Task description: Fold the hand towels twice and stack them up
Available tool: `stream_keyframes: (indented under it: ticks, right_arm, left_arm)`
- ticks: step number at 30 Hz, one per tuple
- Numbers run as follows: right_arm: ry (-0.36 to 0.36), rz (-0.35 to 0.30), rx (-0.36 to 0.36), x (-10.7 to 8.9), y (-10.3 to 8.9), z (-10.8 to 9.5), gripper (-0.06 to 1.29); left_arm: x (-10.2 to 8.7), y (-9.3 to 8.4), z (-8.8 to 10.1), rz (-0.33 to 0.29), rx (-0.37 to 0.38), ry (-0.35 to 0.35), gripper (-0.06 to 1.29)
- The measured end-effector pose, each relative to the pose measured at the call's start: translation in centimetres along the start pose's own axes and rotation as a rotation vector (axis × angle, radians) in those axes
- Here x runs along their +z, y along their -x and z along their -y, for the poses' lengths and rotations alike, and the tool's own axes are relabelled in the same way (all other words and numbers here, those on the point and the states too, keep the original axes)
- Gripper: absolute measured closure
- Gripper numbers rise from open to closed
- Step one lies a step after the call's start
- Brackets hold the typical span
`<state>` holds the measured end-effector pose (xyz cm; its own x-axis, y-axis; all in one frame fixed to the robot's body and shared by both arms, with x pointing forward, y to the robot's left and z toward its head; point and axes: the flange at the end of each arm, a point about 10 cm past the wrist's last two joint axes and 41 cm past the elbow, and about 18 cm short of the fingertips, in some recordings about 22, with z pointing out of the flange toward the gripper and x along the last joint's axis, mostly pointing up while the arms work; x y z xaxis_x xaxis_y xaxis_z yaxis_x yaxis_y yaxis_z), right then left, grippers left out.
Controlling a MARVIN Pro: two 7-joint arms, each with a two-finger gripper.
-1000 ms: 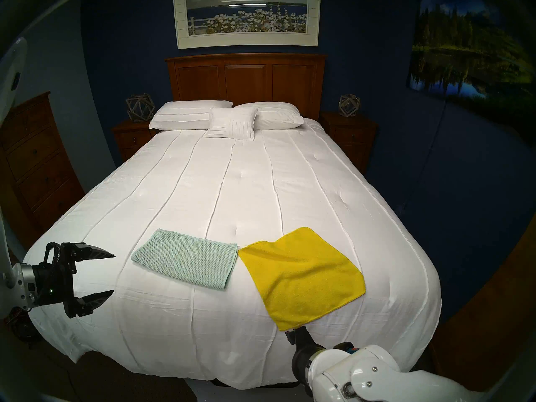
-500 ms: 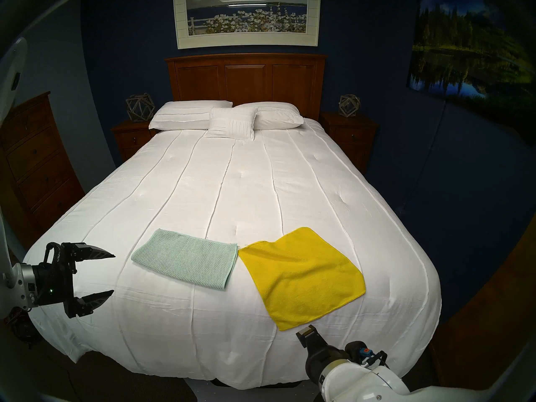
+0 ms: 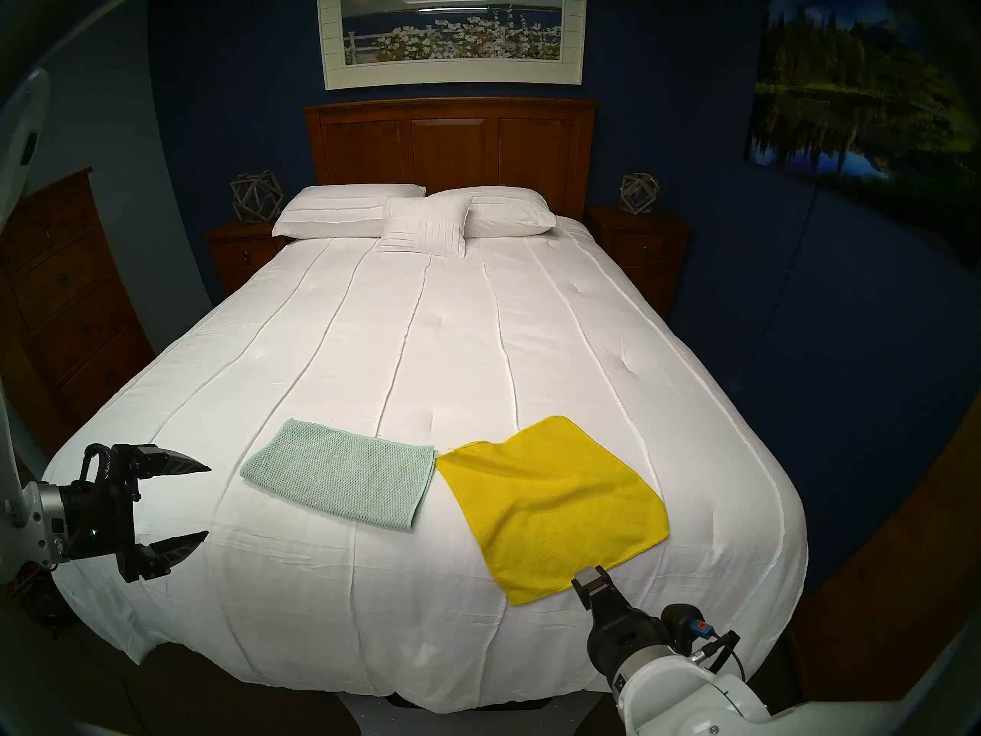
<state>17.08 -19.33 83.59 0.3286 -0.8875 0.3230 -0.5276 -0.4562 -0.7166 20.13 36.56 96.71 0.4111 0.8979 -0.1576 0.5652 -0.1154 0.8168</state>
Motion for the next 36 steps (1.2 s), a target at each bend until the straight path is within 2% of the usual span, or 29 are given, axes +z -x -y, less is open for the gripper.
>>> stream_keyframes:
  ticks: [12, 23, 36]
  right_arm:
    - [-0.007, 0.034, 0.057, 0.3, -0.7, 0.4, -0.01]
    - [-0.039, 0.086, 0.073, 1.3, -0.8, 2.1, -0.01]
    - [0.024, 0.090, 0.071, 3.0, -1.2, 1.8, -0.01]
  left_arm:
    - [0.0, 0.0, 0.0, 0.000, 0.000, 0.000, -0.02]
    - [0.0, 0.0, 0.0, 0.000, 0.000, 0.001, -0.02]
    - [0.0, 0.0, 0.0, 0.000, 0.000, 0.001, -0.02]
